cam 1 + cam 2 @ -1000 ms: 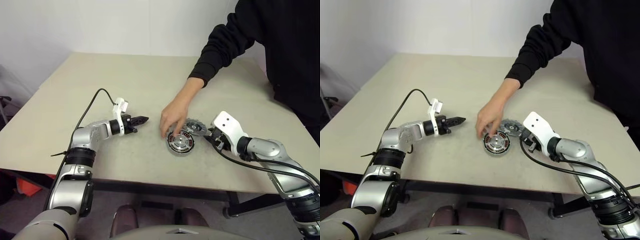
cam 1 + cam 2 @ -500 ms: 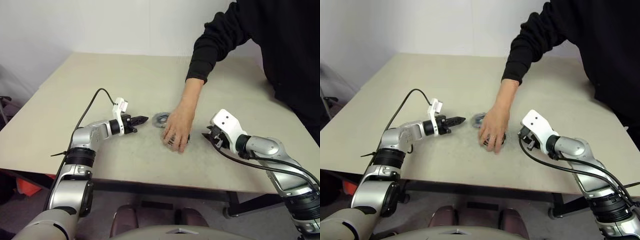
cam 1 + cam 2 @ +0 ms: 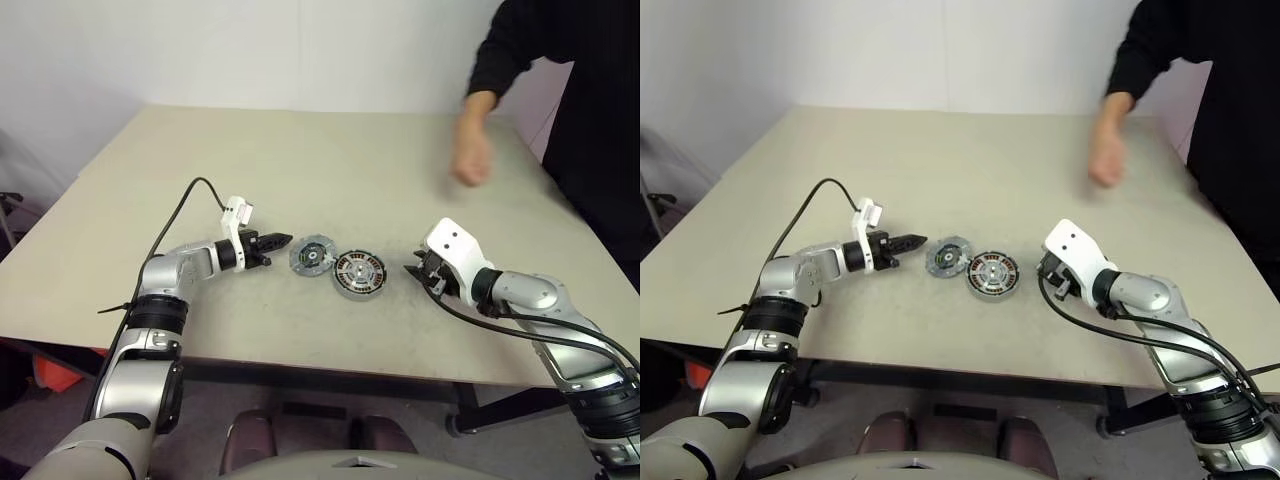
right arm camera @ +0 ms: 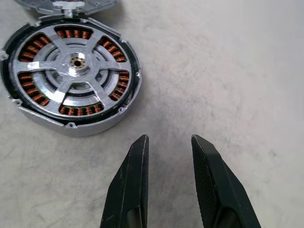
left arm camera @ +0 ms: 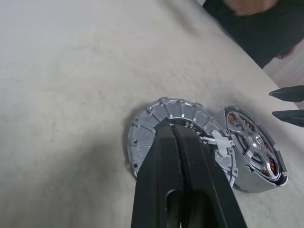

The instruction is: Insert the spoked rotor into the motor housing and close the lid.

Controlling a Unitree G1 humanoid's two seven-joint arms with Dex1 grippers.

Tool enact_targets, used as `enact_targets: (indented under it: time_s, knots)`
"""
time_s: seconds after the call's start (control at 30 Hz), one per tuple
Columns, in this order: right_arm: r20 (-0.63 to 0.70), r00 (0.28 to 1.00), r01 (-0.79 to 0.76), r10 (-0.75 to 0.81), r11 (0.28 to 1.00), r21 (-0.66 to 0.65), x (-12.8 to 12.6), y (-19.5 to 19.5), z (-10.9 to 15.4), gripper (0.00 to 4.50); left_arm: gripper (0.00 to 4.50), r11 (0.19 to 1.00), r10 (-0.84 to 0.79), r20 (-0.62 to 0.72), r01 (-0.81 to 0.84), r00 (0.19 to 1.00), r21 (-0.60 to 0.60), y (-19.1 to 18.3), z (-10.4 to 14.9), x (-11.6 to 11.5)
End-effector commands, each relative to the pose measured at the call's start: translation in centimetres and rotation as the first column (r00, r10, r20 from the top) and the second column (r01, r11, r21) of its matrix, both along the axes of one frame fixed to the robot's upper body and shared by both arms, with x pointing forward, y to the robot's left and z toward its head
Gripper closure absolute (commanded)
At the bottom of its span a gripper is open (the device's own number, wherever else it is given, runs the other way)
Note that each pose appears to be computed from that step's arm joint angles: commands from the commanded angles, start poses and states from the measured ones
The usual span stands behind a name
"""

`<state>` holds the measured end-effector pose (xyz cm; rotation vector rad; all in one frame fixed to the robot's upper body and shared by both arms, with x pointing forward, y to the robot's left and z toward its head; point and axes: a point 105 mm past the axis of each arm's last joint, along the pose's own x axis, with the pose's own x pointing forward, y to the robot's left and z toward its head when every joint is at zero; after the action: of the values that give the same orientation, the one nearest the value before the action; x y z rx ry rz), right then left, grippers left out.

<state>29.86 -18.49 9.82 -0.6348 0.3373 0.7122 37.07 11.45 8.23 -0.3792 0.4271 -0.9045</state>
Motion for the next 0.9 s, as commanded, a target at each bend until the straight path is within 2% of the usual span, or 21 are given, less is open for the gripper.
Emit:
enact_targets:
  time_s: [0.03,0.13,0.33,0.43,0.53,0.7,0.9]
  knots:
    - [0.034,0.991,-0.128,0.133,0.984,-0.122,-0.3,0.0,1.9,2.92,4.50,1.000,0.015,0.053,-0.014,0.998,-0.008,0.4,1.2,0.6]
    - [0.025,0.975,-0.210,0.221,0.951,-0.228,-0.2,-0.2,2.7,2.92,4.50,1.000,0.016,0.053,-0.015,0.998,-0.013,0.2,1.2,0.6]
    - [-0.052,0.901,-0.417,0.430,0.827,-0.378,-0.1,0.6,3.3,2.92,4.50,0.999,0.020,0.054,-0.019,0.998,-0.027,-0.2,1.1,0.7]
    - [-0.052,0.858,-0.479,0.511,0.760,-0.439,0.4,1.7,3.5,2.41,4.50,0.999,0.025,0.054,-0.024,0.998,-0.033,-0.2,1.0,0.5]
    - [-0.026,0.834,-0.483,0.551,0.706,-0.518,1.8,2.6,3.8,1.44,4.50,0.999,0.028,0.056,-0.026,0.998,-0.040,-0.2,1.1,0.3]
    - [-0.054,0.778,-0.542,0.626,0.624,-0.563,1.9,3.4,4.1,1.44,4.50,0.999,0.029,0.057,-0.027,0.998,-0.038,0.0,1.2,0.2]
    - [-0.154,0.706,-0.614,0.691,0.489,-0.619,1.4,3.2,3.0,1.44,4.50,0.999,0.028,0.059,-0.026,0.998,-0.035,0.0,1.3,0.3]
